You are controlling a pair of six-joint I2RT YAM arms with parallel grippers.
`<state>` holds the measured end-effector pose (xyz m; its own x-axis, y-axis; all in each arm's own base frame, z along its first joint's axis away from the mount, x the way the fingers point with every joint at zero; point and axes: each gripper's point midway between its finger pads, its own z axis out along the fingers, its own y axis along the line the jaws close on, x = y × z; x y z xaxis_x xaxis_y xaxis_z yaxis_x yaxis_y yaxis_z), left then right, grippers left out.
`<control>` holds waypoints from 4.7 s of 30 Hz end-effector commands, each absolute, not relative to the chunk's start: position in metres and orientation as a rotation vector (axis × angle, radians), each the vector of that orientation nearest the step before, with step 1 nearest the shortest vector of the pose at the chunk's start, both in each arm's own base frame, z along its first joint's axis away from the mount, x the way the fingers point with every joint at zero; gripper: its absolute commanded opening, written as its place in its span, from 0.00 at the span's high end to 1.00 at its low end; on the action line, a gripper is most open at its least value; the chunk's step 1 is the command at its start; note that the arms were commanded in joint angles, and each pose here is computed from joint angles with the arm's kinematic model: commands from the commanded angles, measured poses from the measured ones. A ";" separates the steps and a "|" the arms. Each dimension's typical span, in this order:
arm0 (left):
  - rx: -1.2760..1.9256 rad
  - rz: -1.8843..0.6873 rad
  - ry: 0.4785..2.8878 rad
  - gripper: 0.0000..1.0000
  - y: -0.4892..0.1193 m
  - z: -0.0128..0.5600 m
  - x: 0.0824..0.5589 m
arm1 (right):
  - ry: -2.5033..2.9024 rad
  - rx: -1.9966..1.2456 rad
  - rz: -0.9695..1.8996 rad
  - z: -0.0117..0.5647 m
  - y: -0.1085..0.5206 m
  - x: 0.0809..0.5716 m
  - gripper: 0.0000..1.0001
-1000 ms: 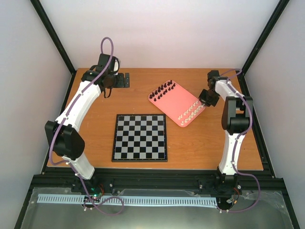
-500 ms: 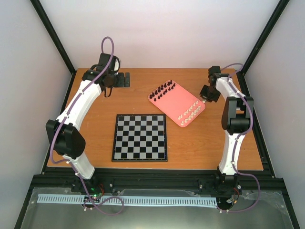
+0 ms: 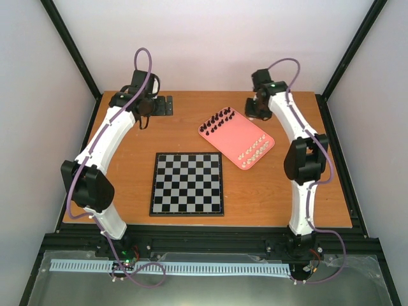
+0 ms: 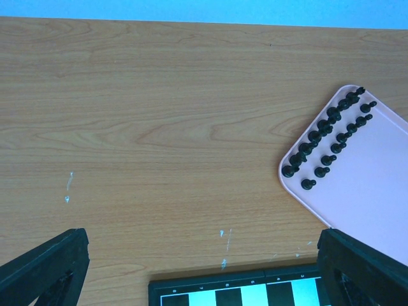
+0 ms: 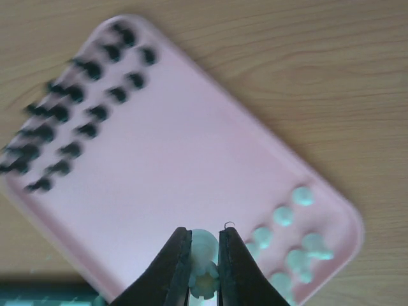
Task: Set up the chess pieces on the board
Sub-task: Place the chess piece on the chessboard, then pick up the chess piece from the storage box.
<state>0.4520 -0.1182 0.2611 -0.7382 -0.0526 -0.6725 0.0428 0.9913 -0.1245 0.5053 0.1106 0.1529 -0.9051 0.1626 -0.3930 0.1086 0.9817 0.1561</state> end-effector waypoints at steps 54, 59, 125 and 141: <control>-0.082 -0.066 2.371 0.00 -0.094 0.275 0.427 | 2.915 -0.510 0.062 0.059 0.291 0.371 0.97; -0.079 -0.069 2.371 0.00 -0.094 0.275 0.427 | 2.895 -0.509 0.029 0.057 0.291 0.375 0.97; -0.078 -0.064 2.355 0.00 -0.091 0.280 0.421 | 2.808 -0.560 0.002 0.071 0.294 0.382 0.28; -0.073 -0.056 2.336 0.00 -0.089 0.289 0.420 | 2.730 -0.080 0.075 0.181 0.173 0.436 0.17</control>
